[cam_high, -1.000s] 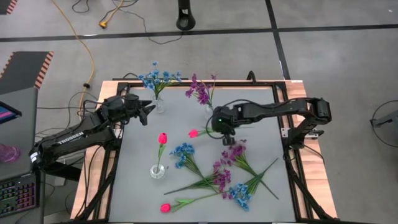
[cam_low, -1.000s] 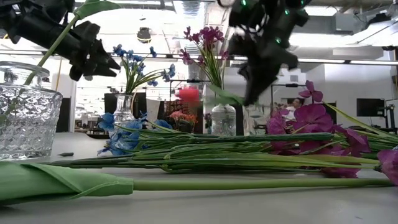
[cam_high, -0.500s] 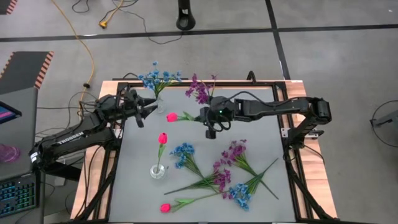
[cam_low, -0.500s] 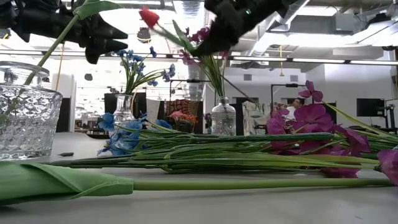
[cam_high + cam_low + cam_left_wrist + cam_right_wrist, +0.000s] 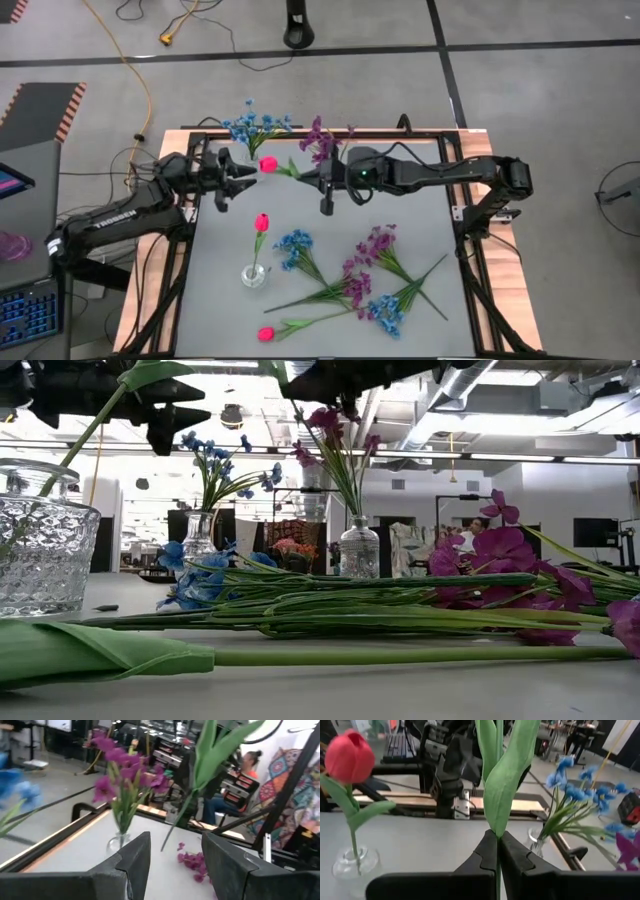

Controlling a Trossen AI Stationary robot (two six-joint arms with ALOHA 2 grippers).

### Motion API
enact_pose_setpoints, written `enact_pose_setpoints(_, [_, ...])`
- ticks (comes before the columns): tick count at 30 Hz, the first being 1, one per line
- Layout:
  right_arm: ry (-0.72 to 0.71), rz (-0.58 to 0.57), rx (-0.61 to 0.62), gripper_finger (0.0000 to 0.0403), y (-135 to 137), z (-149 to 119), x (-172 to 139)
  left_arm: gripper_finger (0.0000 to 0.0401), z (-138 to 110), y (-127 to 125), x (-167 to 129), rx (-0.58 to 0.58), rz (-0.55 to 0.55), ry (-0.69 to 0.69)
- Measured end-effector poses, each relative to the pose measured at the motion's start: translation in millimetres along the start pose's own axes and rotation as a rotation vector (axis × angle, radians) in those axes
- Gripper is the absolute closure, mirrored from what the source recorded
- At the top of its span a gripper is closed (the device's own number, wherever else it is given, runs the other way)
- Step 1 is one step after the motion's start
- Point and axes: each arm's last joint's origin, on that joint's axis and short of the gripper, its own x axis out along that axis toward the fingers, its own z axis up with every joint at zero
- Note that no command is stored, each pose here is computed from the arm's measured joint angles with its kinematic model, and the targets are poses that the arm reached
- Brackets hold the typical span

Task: Sort flowers into vase by color
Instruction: Put the top red flower into the bottom transparent vase

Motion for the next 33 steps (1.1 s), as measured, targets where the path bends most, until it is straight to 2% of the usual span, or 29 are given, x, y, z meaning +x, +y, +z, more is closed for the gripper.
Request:
enact_pose_setpoints(10, [-0.037,-0.005,0.001,0.0368,0,3,0,0.0237,6,-6,30,0.165,-0.081,-0.153])
enact_pose_setpoints(17, [-0.048,-0.006,0.001,0.0367,-1,5,0,0.0237,7,-5,46,0.209,-0.089,-0.245])
enact_pose_setpoints(27, [-0.053,-0.007,0.001,0.0367,-1,5,0,0.0237,18,-9,80,0.212,-0.131,-0.215])
enact_pose_setpoints(33, [-0.087,-0.011,0.002,0.0367,-1,8,0,0.0237,16,-12,91,0.206,-0.16,-0.187])
